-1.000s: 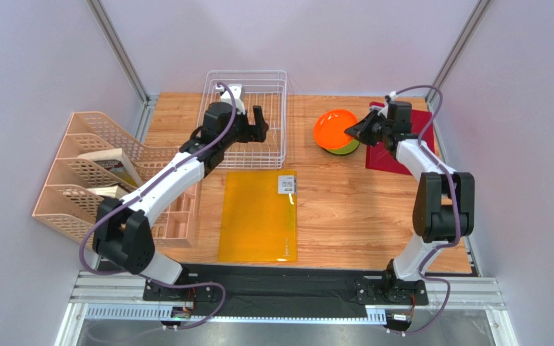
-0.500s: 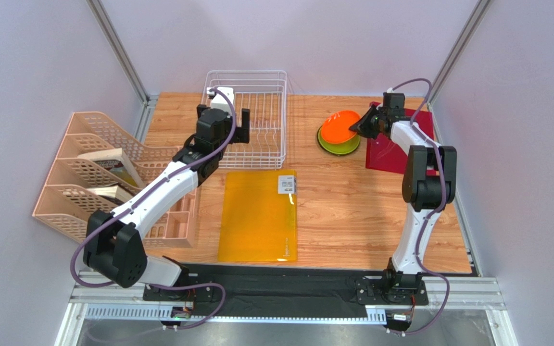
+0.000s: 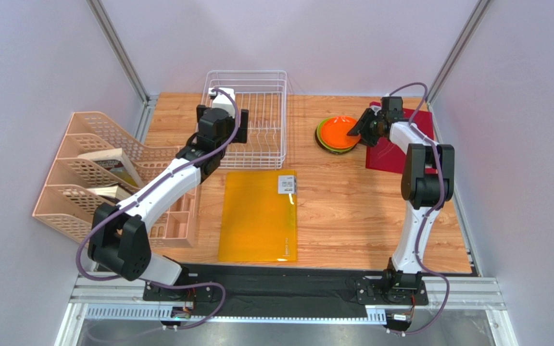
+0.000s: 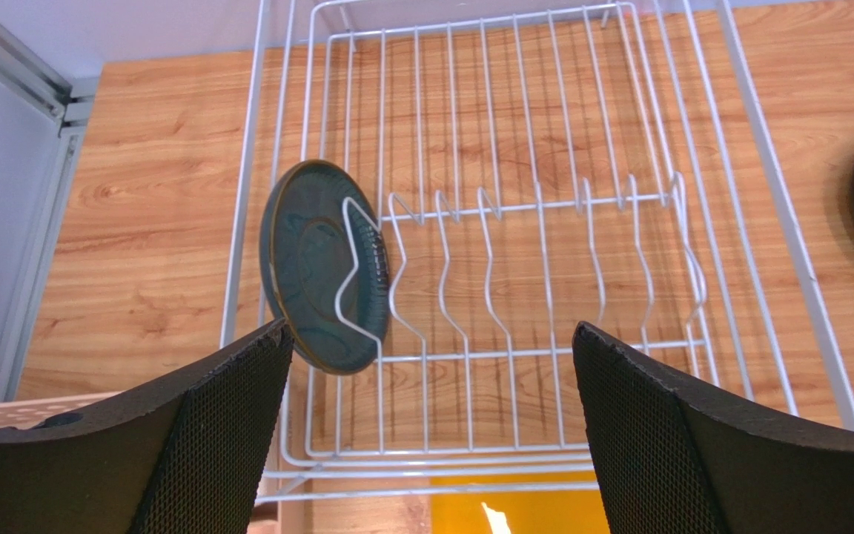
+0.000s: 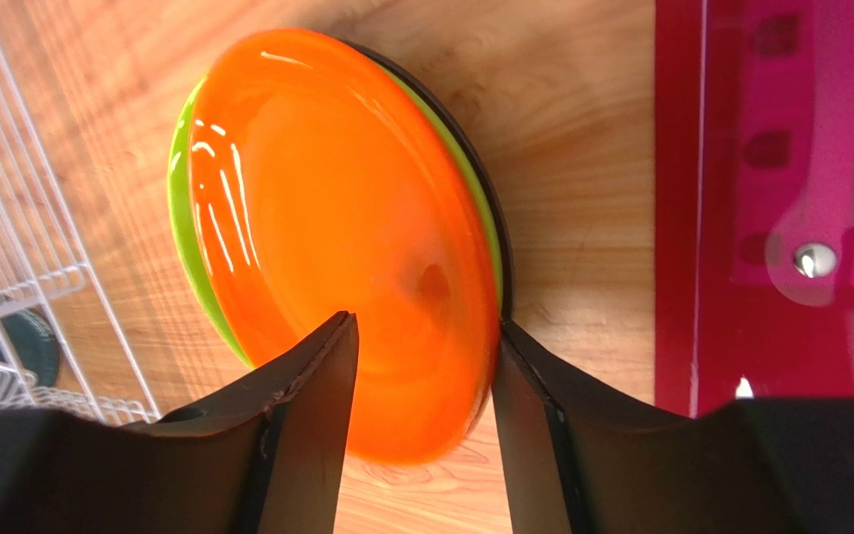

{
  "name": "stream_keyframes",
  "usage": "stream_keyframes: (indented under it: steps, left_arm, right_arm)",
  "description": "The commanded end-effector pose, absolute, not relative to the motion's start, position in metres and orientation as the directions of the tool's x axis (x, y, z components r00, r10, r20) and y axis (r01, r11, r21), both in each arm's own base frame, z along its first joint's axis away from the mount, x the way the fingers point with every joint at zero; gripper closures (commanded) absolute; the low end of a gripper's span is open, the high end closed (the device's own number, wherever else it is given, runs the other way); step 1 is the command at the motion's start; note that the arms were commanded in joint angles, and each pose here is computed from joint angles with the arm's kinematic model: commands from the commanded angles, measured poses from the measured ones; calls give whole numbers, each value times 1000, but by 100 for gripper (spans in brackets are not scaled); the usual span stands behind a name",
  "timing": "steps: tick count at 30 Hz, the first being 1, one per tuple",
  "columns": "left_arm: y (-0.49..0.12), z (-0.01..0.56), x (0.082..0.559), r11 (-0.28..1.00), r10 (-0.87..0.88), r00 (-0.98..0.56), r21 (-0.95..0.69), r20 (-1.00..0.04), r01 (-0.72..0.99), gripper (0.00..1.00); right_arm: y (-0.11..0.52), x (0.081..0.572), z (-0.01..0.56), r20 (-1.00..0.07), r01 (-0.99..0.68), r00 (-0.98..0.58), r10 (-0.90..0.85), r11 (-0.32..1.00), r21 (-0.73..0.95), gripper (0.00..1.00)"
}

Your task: Unload the plates from the dish rack

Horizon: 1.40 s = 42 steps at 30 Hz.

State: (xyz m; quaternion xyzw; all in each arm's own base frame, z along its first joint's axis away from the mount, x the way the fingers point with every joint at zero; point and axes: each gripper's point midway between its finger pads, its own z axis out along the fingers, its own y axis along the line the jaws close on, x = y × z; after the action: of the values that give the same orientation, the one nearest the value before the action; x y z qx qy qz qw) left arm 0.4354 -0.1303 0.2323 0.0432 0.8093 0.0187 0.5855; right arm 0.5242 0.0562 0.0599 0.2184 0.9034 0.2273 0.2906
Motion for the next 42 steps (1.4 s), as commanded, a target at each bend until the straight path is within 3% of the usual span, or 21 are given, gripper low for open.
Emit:
stream_keyframes:
  steps: [1, 5, 7, 13, 22, 37, 42]
  left_arm:
    - [-120, 250, 451, 999, 50, -294, 48, -954, 15, 0]
    - [-98, 245, 459, 999, 33, -314, 45, -949, -31, 0]
    - [-93, 242, 464, 999, 18, -322, 32, -946, -37, 0]
    - [-65, 223, 481, 992, 13, -351, 56, -936, -112, 1]
    - [-69, 188, 500, 993, -23, -410, 27, -912, -117, 32]
    - [-53, 153, 508, 970, -78, -444, 35, -892, -239, 32]
    - [-50, 147, 512, 965, -81, -444, 42, -892, -260, 39]
  right_arm:
    - [48, 516, 94, -519, 227, -741, 426, 886, 404, 47]
    - [32, 501, 110, -588, 285, -742, 323, 945, 159, 41]
    - [29, 494, 115, -599, 301, -735, 318, 945, 131, 40]
    - [38, 481, 157, -679, 273, -653, 335, 941, 202, 40]
    - [45, 463, 170, -693, 251, -637, 338, 941, 229, 41]
    - [53, 453, 150, -652, 234, -674, 347, 938, 257, 41]
    - [55, 453, 145, -642, 236, -682, 351, 936, 261, 41]
